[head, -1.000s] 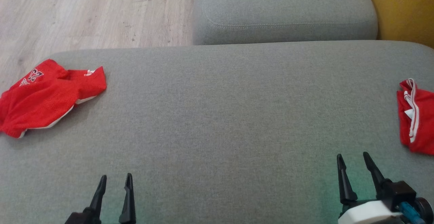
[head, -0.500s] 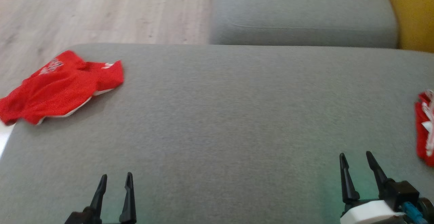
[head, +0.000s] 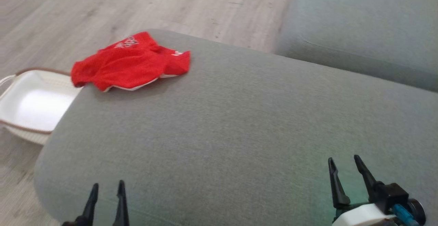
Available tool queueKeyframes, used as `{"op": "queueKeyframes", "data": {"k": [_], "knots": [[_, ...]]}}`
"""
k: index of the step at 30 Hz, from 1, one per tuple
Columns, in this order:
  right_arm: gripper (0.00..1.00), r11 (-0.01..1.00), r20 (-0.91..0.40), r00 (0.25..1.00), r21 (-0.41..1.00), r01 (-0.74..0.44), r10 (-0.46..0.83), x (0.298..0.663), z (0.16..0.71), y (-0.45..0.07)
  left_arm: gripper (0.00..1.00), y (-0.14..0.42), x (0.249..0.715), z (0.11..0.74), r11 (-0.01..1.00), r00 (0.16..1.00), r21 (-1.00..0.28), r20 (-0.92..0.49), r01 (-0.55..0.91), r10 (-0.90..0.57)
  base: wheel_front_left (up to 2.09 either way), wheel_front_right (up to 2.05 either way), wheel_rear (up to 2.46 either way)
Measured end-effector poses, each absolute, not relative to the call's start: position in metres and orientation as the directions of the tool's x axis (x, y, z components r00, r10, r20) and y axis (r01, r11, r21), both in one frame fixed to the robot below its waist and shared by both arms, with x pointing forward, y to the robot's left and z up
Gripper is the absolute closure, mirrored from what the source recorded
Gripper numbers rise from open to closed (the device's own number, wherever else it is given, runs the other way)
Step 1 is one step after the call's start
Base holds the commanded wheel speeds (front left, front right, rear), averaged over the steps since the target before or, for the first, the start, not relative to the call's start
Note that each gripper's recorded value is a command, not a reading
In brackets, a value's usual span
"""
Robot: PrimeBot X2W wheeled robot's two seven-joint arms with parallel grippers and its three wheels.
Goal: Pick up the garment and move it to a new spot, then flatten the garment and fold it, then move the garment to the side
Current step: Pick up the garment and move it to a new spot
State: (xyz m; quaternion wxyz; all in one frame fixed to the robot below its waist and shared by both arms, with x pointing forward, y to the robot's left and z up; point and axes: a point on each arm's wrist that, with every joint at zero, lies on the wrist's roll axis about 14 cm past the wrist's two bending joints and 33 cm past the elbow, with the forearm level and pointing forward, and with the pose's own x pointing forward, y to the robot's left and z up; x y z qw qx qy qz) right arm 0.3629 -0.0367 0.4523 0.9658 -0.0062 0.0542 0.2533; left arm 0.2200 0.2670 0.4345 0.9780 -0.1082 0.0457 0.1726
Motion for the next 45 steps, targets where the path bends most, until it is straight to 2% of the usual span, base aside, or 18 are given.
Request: {"op": "queueKeyframes", "data": {"k": [4,10,14,19,24,32,36,40,43,44,45], "knots": [[0.0,0.853,-0.104,0.848,0.011,-0.521,0.519,0.362,0.454,-0.025,0.0,0.277,0.209,0.436,0.901,0.922,-0.198,-0.117,-0.385,0.369,0.0,0.0,0.0],[0.0,0.863,-0.134,0.854,0.015,-0.505,0.502,0.362,0.443,-0.033,0.0,0.288,0.223,0.453,0.898,0.92,-0.202,-0.073,-0.391,0.384,0.0,0.0,0.0],[0.0,0.873,-0.157,0.864,-0.016,-0.487,0.479,0.375,0.434,-0.041,0.0,0.307,0.26,0.481,0.903,0.923,-0.204,-0.001,-0.378,0.386,0.0,0.0,0.0],[0.0,0.874,-0.125,0.873,-0.067,-0.481,0.471,0.419,0.434,-0.046,0.0,0.336,0.342,0.521,0.92,0.934,-0.188,0.034,-0.343,0.355,0.0,0.0,0.0],[0.0,0.87,-0.113,0.878,-0.124,-0.477,0.465,0.465,0.428,-0.061,0.0,0.344,0.422,0.52,0.953,0.961,-0.125,-0.054,-0.277,0.273,0.0,0.0,0.0],[0.0,0.866,-0.157,0.886,-0.197,-0.46,0.436,0.512,0.4,-0.091,0.0,0.329,0.524,0.459,0.98,0.95,-0.058,-0.26,-0.192,0.171,0.0,0.0,0.0],[0.0,0.869,-0.194,0.889,-0.206,-0.45,0.415,0.521,0.381,-0.106,0.0,0.327,0.544,0.406,0.977,0.906,-0.056,-0.39,-0.205,0.167,0.0,0.0,0.0],[0.0,0.876,-0.201,0.893,-0.2,-0.439,0.401,0.524,0.374,-0.113,0.0,0.335,0.535,0.348,0.971,0.807,0.0,-0.556,-0.24,0.2,0.0,0.0,0.0],[0.0,0.884,-0.195,0.901,-0.202,-0.423,0.387,0.525,0.375,-0.12,0.0,0.333,0.537,0.333,0.97,0.776,0.002,-0.599,-0.245,0.198,0.0,0.0,0.0],[0.0,0.886,-0.197,0.904,-0.204,-0.417,0.38,0.525,0.375,-0.122,0.15,0.333,0.541,0.334,0.969,0.772,0.001,-0.605,-0.246,0.196,0.0,0.0,0.0],[0.0,0.888,-0.199,0.906,-0.207,-0.411,0.373,0.524,0.375,-0.125,0.65,0.331,0.544,0.335,0.971,0.771,0.002,-0.607,-0.241,0.193,0.0,0.0,0.0]]}}
